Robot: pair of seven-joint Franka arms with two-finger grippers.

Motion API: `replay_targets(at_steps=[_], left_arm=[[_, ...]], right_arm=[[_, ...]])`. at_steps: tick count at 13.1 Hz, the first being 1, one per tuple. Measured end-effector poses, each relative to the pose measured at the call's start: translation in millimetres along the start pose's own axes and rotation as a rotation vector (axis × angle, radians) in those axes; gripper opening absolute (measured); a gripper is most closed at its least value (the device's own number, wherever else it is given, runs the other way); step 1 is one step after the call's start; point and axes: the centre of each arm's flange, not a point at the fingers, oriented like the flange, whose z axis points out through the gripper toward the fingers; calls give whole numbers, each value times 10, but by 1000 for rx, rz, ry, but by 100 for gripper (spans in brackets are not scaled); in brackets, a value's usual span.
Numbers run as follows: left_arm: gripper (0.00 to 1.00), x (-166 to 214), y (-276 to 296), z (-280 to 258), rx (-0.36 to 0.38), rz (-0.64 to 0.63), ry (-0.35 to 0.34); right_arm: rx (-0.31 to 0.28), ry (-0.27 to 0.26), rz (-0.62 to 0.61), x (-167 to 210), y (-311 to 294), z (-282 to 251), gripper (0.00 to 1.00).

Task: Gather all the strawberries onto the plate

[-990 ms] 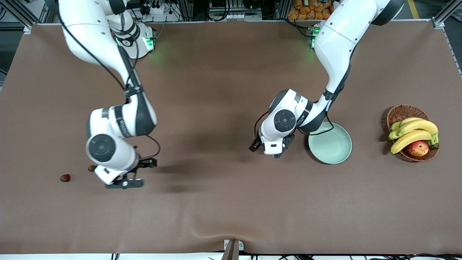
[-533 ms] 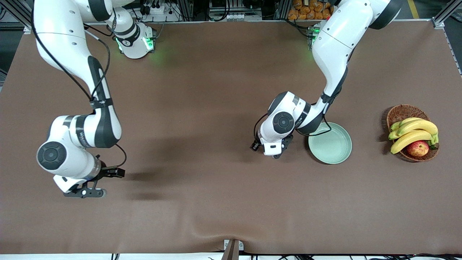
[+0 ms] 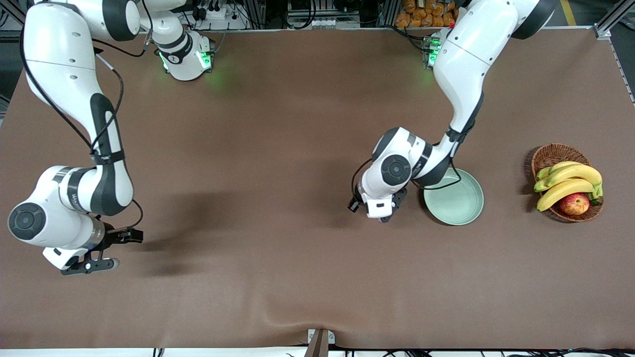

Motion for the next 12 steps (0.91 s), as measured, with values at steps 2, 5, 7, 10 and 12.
replay_targets(at_steps=[2, 5, 7, 10, 12], left_arm=[[33, 329, -5, -455, -16, -41, 15], [33, 793, -155, -984, 16, -26, 24], [33, 984, -288, -1129, 72, 14, 14], [33, 1448, -584, -1119, 157, 78, -21], [33, 1742, -833, -1000, 224, 123, -31]], right_arm=[[4, 7, -16, -45, 104, 127, 100], [-17, 46, -61, -76, 231, 258, 100], [-27, 55, -73, -158, 363, 421, 100], [-10, 28, -60, -310, 414, 677, 100], [17, 3, -61, -385, 319, 824, 100]])
